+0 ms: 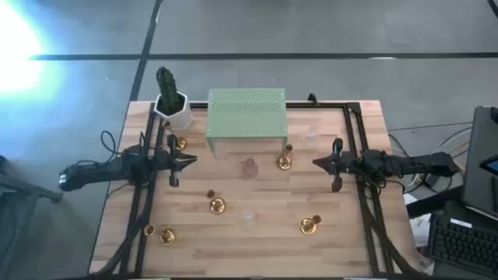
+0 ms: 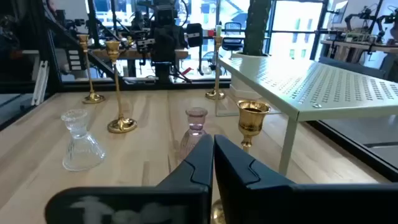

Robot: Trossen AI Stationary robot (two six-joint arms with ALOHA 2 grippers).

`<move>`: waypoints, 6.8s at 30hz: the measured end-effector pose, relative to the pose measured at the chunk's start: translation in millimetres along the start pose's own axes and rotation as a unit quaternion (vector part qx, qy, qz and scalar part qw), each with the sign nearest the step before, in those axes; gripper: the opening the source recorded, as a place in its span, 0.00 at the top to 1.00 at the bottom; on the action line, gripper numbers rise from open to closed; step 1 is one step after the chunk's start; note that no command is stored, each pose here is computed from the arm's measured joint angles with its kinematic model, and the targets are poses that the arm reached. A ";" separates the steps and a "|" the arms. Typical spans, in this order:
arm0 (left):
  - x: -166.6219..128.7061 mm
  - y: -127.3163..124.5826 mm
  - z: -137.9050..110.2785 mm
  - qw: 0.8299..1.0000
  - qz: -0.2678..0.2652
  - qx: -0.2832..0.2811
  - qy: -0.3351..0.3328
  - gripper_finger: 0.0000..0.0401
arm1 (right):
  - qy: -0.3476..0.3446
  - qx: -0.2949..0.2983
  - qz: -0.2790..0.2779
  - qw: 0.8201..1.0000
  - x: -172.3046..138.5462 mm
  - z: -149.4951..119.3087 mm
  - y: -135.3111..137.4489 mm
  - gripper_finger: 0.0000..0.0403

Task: Pick & Place candle stick holders

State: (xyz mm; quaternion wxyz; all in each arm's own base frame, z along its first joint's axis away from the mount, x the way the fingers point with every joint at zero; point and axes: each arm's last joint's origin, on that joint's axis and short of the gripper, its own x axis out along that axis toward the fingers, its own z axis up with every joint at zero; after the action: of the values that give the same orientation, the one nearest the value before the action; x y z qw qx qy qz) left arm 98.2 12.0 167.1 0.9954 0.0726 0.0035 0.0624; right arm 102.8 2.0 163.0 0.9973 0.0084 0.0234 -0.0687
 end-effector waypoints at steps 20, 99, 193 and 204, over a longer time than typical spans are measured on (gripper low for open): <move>0.0 0.0 0.0 1.000 0.000 0.000 0.000 0.91 | 0.000 0.000 0.000 1.000 0.0 0.0 0.0 0.98; 0.0 0.0 0.0 1.000 0.000 0.000 0.000 0.91 | -0.201 0.115 0.137 0.963 -22.2 88.6 4.0 0.98; 0.0 0.0 0.0 1.000 0.000 0.000 0.000 0.91 | 0.271 0.111 -0.045 0.955 60.8 100.6 16.5 0.98; 0.0 0.0 0.0 1.000 0.000 0.000 0.000 0.91 | 0.252 0.103 -0.001 0.962 62.8 110.8 19.2 0.98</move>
State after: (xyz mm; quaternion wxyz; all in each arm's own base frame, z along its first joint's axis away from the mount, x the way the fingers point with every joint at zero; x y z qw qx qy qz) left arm 98.2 12.1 167.1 0.9954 0.0726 0.0035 0.0626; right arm 172.6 10.2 270.9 0.9528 0.1282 0.2667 -0.0672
